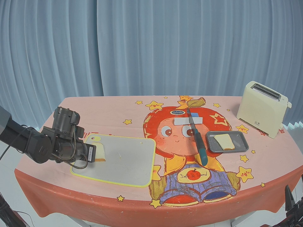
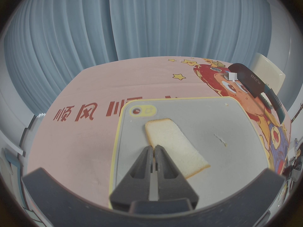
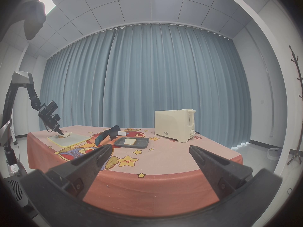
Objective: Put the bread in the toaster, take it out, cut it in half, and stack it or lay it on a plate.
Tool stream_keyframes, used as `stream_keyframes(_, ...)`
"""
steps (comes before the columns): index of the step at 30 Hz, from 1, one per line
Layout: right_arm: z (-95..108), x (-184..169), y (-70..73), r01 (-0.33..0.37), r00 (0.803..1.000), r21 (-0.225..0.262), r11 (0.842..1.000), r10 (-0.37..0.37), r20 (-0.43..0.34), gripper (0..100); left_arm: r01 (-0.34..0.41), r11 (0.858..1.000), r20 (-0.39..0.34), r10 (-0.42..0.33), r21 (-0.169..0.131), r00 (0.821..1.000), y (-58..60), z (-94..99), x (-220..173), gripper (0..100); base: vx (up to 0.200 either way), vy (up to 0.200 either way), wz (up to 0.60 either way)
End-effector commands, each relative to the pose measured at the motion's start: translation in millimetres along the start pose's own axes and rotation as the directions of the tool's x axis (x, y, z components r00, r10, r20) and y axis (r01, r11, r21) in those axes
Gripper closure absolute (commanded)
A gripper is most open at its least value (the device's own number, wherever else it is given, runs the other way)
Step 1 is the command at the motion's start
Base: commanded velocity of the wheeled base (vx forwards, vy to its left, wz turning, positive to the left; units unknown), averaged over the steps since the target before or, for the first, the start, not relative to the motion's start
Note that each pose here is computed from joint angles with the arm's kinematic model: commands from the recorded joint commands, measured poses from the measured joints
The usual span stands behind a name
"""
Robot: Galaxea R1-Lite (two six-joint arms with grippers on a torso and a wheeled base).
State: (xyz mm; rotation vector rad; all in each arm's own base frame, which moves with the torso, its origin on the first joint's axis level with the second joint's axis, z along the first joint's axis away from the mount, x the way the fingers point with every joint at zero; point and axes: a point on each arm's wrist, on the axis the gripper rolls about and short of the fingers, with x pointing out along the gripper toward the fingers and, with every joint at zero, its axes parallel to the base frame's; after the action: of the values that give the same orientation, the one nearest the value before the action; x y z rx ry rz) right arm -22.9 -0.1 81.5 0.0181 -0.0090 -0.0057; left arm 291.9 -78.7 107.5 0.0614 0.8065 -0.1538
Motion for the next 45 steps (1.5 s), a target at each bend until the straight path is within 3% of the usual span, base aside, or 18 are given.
stream_keyframes(1,-5.2,0.0,-0.1,0.000,1.000,0.000,1.000,0.000,-0.001,0,0.008,1.000,0.063,-0.007,-0.005,0.998,1.2,4.2,-20.7,100,0.000,0.000,0.00)
stream_keyframes(2,-5.2,0.0,-0.1,0.000,1.000,0.000,1.000,0.000,-0.001,0,0.016,1.000,0.140,-0.014,-0.015,0.990,3.4,9.7,-46.5,100,0.000,0.000,0.00)
stream_keyframes(13,-5.2,0.0,-0.1,0.000,1.000,0.000,1.000,0.000,-0.001,0,0.033,0.999,0.270,-0.026,-0.024,0.962,5.5,10.0,-94.1,100,0.000,0.000,0.00)
stream_keyframes(17,-5.2,0.0,-0.1,0.000,1.000,0.000,1.000,0.000,-0.001,0,0.047,0.999,0.321,-0.038,-0.018,0.946,5.1,6.5,-114.0,100,0.000,0.000,0.00)
stream_keyframes(22,-5.2,0.0,-0.1,0.000,1.000,0.000,1.000,0.000,-0.001,0,0.057,0.998,0.405,-0.043,-0.021,0.913,7.0,8.2,-140.4,100,0.000,0.000,0.00)
stream_keyframes(29,-5.2,0.0,-0.1,0.000,1.000,0.000,1.000,0.000,-0.001,0,0.079,0.997,0.406,-0.066,-0.015,0.911,6.3,6.3,-142.6,100,0.000,0.000,0.00)
stream_keyframes(45,-5.2,0.0,-0.1,0.000,1.000,0.000,1.000,0.000,-0.001,0,0.092,0.996,0.404,-0.081,-0.008,0.911,6.0,3.7,-144.0,100,0.000,-0.200,0.00)
